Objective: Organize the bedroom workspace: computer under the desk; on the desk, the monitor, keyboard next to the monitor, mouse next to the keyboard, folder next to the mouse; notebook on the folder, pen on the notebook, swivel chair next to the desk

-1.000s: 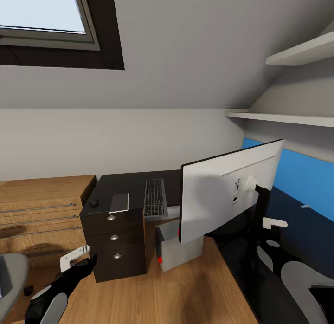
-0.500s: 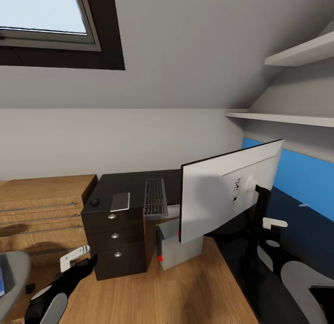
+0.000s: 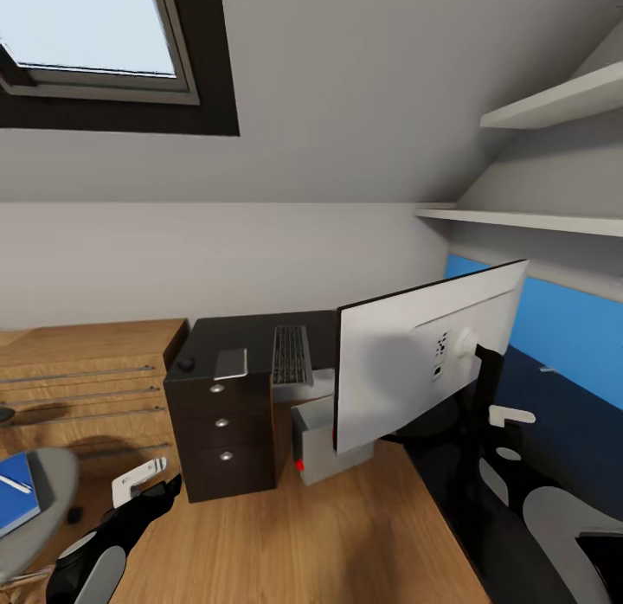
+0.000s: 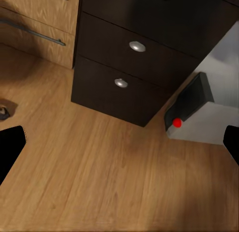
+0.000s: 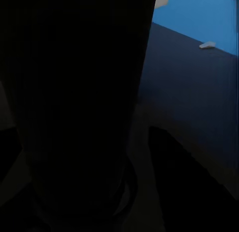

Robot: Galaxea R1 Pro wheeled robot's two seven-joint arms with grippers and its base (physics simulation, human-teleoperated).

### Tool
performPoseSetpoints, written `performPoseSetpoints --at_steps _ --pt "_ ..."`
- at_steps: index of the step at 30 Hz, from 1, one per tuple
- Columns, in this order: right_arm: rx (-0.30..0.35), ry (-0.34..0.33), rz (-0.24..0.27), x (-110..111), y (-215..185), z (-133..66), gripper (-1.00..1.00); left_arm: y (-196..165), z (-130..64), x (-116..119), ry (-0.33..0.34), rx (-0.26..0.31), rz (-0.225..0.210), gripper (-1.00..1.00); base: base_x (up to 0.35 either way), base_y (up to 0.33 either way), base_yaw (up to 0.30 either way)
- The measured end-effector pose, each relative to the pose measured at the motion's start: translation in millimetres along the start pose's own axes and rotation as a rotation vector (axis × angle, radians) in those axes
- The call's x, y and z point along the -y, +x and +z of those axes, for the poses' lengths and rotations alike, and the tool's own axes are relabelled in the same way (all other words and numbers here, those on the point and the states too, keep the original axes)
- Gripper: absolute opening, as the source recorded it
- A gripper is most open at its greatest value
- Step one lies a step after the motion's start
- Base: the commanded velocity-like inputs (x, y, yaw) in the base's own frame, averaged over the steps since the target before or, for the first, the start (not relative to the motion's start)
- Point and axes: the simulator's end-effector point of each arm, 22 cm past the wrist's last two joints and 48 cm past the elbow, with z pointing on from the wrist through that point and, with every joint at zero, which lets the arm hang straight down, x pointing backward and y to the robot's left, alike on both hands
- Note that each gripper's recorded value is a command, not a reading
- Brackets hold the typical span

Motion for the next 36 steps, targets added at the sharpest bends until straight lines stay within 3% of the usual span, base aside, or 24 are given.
performPoseSetpoints --at_steps 36 --pt "0.000 -0.002 -0.003 0.7 -0.3 0.4 -1.00 -1.1 0.1 -1.6 -0.004 0.003 0.004 1.00 -0.304 0.000 0.000"
